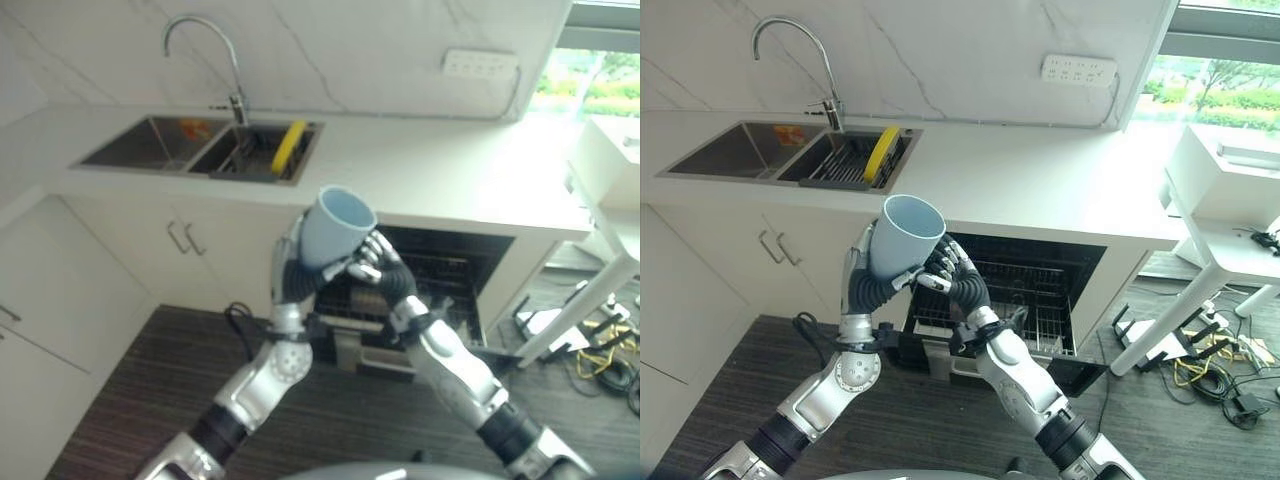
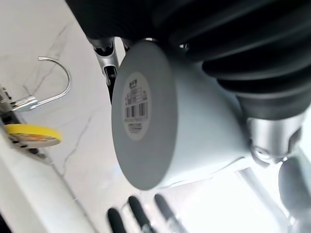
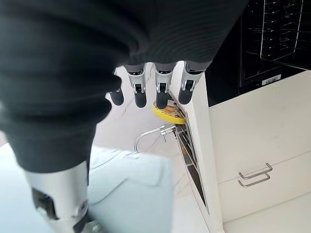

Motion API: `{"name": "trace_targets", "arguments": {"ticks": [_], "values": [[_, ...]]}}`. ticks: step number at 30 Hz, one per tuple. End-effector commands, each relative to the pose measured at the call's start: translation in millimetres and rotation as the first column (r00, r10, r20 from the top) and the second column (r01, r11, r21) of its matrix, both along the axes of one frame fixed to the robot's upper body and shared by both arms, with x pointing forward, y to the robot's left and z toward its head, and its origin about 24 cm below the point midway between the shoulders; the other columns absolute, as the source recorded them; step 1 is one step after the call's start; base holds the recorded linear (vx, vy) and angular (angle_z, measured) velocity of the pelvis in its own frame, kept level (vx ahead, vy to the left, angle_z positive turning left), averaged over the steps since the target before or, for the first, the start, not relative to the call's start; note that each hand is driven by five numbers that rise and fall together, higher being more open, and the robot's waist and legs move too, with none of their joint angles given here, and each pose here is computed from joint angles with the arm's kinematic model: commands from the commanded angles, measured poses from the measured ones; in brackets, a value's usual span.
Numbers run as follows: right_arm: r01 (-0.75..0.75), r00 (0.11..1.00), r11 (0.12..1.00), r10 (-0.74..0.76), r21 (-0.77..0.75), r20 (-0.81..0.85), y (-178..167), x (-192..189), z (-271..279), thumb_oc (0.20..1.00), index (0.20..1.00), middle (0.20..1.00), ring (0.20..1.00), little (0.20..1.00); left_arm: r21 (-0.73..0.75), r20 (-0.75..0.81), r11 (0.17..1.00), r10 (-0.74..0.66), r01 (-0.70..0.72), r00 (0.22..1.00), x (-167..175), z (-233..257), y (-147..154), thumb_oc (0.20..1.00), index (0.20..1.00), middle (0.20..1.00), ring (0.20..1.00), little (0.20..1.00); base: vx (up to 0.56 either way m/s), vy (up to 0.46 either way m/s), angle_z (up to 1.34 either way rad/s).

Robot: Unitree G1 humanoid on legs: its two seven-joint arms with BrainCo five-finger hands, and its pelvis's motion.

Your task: Place the dishes in the dishwasher.

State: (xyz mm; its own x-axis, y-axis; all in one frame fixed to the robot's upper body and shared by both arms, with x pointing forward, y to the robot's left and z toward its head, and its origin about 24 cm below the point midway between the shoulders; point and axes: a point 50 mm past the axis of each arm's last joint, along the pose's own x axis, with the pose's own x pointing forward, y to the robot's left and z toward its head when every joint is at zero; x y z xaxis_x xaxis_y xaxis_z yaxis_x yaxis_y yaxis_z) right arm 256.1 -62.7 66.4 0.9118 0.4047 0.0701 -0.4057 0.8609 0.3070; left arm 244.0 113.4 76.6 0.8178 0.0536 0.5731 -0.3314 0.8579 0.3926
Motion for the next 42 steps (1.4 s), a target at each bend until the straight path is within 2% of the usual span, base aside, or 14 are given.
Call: {"name": "trace_targets", "arguments": {"ticks": [1,16,31,42], "values": [[0.001,0.987,0.995,-0.017,0.098,0.161,7.2,3.8,30.8,1.0,1.0,1.0,1.0,1.0,0.0,0.179,0.999,-0.046,0.047,0.983,10.1,35.2,-6.6,0.2,0.2,0.2,0.2,0.2,0.0,0.0,0.0],[-0.048,0.978,0.991,0.021,0.125,0.209,9.0,3.0,40.2,1.0,1.0,1.0,1.0,1.0,0.087,0.061,0.995,-0.063,0.058,0.996,9.0,11.5,-6.4,0.2,0.2,0.2,0.2,0.2,0.0,0.0,0.0],[-0.103,0.976,0.974,0.06,0.2,0.211,15.8,5.2,50.5,1.0,1.0,1.0,1.0,1.0,0.145,0.094,0.975,-0.183,0.169,0.979,0.9,13.0,-18.9,0.2,0.2,0.2,0.2,0.2,0.0,0.0,0.0],[-0.113,0.97,0.978,0.07,0.175,0.235,27.6,8.7,56.7,1.0,1.0,1.0,1.0,1.0,0.175,0.079,0.953,-0.263,0.246,0.962,-0.3,17.5,-31.9,0.2,0.2,0.2,0.2,0.2,0.0,0.0,0.0]]}}
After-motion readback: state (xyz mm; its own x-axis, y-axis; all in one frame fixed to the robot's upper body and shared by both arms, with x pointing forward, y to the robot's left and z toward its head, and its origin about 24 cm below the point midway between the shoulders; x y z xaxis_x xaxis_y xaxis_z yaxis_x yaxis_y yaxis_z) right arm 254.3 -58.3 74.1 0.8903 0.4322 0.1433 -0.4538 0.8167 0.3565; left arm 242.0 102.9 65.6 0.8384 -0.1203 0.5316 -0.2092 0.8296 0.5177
